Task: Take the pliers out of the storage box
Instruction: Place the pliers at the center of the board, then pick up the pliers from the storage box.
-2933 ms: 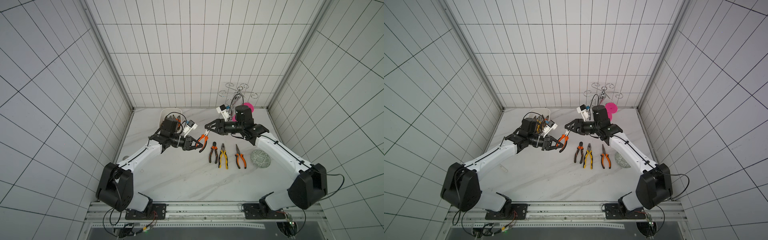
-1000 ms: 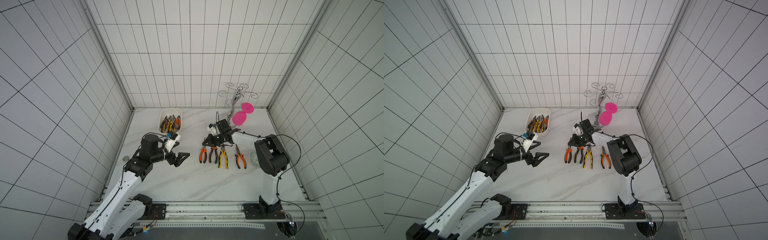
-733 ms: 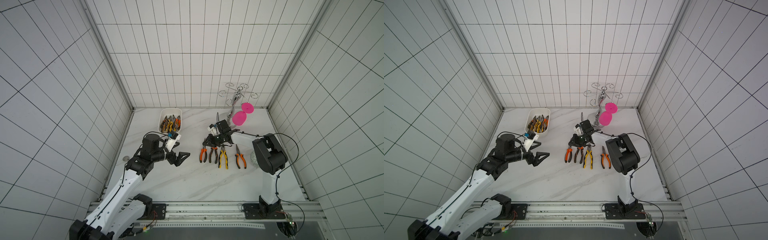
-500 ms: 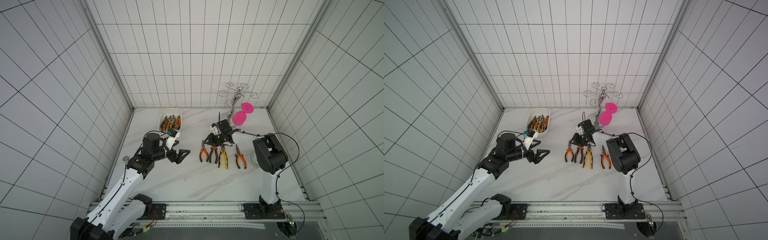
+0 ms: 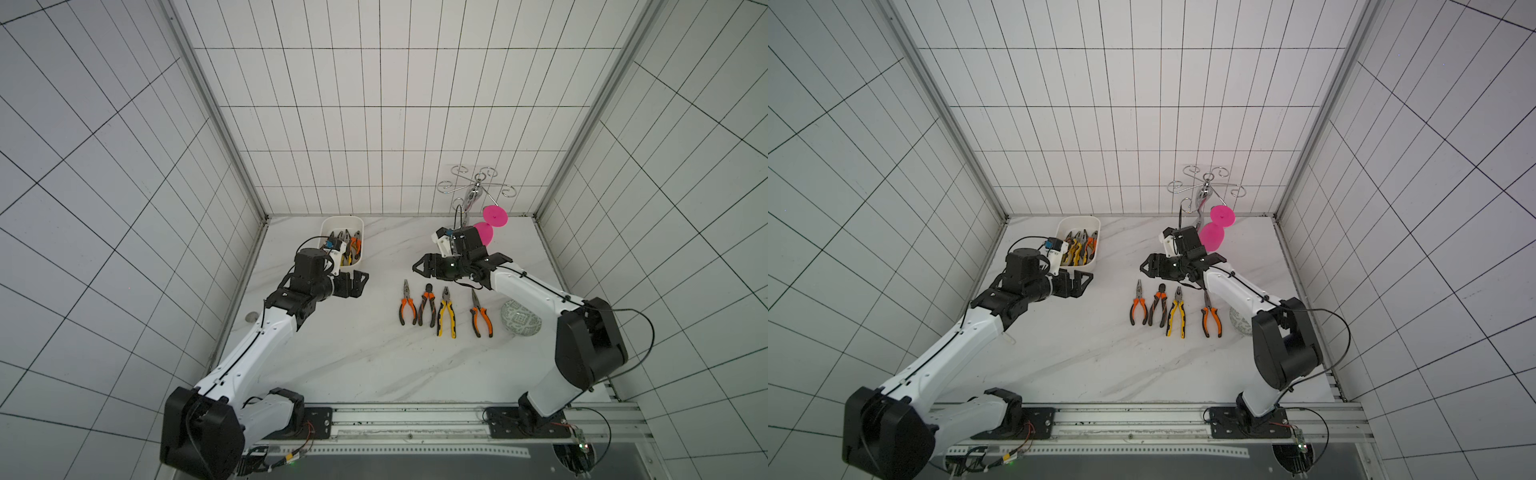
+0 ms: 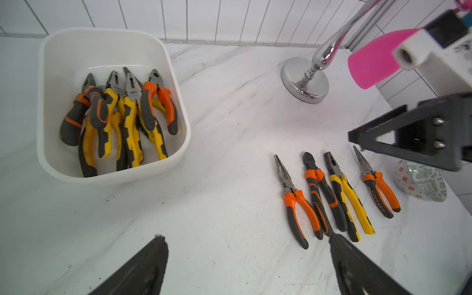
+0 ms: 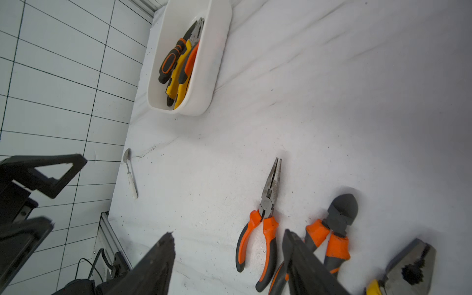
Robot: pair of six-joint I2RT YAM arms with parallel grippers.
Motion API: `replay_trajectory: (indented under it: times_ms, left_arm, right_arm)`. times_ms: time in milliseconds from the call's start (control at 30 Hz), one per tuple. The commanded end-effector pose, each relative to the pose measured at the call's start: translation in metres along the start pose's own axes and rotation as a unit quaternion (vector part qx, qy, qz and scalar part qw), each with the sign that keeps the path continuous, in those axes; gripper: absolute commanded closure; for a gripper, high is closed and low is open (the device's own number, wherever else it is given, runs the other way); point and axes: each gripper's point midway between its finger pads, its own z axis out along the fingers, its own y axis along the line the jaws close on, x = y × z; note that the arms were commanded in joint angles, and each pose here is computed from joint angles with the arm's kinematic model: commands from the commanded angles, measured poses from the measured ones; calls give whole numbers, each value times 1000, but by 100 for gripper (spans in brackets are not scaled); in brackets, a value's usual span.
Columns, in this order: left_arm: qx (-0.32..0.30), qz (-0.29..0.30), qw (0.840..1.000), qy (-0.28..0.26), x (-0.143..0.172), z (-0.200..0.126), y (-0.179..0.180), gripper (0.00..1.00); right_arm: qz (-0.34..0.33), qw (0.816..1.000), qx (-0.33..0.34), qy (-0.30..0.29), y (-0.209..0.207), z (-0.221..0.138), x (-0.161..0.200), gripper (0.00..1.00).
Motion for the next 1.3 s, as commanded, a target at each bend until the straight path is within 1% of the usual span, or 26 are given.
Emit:
replay_trajectory:
  times_ms: [0,67,133,200,300,333,367,433,500,633,667,733,900,933,1033,1267]
  left_arm:
    - [-63,-63,996,11,-9,6,27,1]
    - [-77,-82,993,36,-10,16,38,1]
    - [-94,-89,990,56,-11,27,46,2]
    - [-108,-93,987,79,-12,40,54,7]
    - [-139,-93,980,105,-19,56,68,17]
    - [-152,-92,978,112,-20,62,75,18]
    - [-167,-93,975,118,-23,68,82,21]
    - [-183,-93,971,122,-32,79,95,31]
    - [-201,-89,967,129,-35,91,108,36]
    - [-242,-62,955,160,-35,108,133,38]
    - [-246,-58,954,162,-36,112,137,39]
    - [-245,-61,955,159,-39,121,145,43]
    - [-230,-97,956,153,-46,144,162,55]
    - [-224,-102,957,152,-48,149,164,58]
    - [-206,-117,960,153,-50,163,167,64]
    - [-200,-130,957,163,-49,186,178,67]
  right_arm:
    - [-43,999,20,28,3,-18,16,22]
    - [-61,998,16,22,12,-28,14,17]
    - [-82,996,19,18,19,-36,12,12]
    - [-104,994,28,15,23,-42,12,8]
    - [-117,992,33,15,27,-47,12,7]
    - [-118,992,35,15,27,-48,12,7]
    - [-120,992,36,13,28,-49,12,7]
    - [-120,992,38,11,28,-50,11,7]
    - [-119,992,39,10,28,-49,10,8]
    - [-120,992,42,10,27,-46,6,9]
    - [-120,992,42,11,27,-45,6,9]
    - [-122,992,41,13,28,-42,4,10]
    - [-121,992,41,17,28,-34,-4,11]
    - [-120,992,39,19,28,-32,-6,11]
    - [-124,992,31,22,33,-29,-12,11]
    - [-127,991,24,28,32,-24,-18,12]
